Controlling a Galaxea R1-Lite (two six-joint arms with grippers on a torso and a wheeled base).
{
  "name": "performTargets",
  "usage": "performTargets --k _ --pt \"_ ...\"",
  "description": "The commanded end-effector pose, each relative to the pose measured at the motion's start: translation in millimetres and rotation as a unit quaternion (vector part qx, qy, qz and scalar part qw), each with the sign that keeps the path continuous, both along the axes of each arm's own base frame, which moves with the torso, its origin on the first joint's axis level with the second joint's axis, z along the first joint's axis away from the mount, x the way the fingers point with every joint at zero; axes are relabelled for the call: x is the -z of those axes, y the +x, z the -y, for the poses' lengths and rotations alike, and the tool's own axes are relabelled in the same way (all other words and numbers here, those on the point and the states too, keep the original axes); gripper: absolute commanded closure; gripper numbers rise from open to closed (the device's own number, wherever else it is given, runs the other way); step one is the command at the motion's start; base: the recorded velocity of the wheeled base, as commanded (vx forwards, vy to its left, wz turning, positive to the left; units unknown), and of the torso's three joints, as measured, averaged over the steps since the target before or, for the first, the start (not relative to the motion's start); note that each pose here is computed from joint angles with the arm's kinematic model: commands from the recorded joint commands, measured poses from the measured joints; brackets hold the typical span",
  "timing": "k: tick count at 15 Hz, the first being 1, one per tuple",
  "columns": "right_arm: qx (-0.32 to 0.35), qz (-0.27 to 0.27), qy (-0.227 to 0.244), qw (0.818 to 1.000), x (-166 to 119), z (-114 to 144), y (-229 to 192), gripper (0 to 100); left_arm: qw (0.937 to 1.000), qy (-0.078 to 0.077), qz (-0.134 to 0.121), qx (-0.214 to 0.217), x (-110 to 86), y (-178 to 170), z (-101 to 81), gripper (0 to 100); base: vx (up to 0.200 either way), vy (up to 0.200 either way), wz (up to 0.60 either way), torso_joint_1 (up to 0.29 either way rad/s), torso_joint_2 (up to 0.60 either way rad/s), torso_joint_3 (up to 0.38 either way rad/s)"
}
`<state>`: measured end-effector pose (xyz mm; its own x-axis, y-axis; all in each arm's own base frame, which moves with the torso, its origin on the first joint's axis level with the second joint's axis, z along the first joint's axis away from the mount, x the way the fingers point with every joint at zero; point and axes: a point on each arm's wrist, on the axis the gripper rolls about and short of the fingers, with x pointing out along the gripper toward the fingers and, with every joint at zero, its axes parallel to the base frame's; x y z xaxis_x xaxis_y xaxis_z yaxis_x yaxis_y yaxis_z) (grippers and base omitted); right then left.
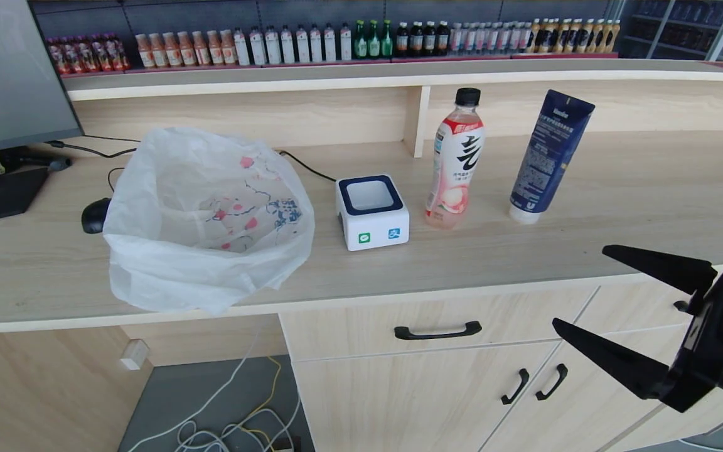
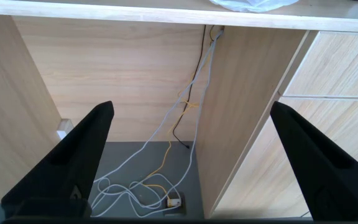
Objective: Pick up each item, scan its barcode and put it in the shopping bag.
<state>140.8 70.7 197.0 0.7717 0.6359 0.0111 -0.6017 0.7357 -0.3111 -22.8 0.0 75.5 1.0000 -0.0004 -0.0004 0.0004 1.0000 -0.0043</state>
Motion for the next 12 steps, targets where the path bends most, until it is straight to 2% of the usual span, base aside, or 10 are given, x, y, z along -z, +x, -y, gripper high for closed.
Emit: performTargets --k 1,4,5,12 --pt "-0.012 -0.007 -0.003 1.000 2 -16 7 0 1.0000 0.000 0.000 0.000 0.0 0 0.0 0 0.000 0.000 0.00 0.000 0.00 0.000" --pt "-0.015 -0.002 0.014 1.000 3 -48 5 0 1.0000 0.000 0.000 0.000 0.0 0 0.0 0 0.000 0.000 0.00 0.000 0.00 0.000" --pt "0.011 -0.004 0.038 0.999 4 -62 2 0 1.0000 0.000 0.000 0.000 0.0 0 0.0 0 0.000 0.000 0.00 0.000 0.00 0.000" --pt "0.086 -0.037 0.083 0.992 5 -87 -5 0 1.0000 0.000 0.000 0.000 0.0 0 0.0 0 0.000 0.000 0.00 0.000 0.00 0.000"
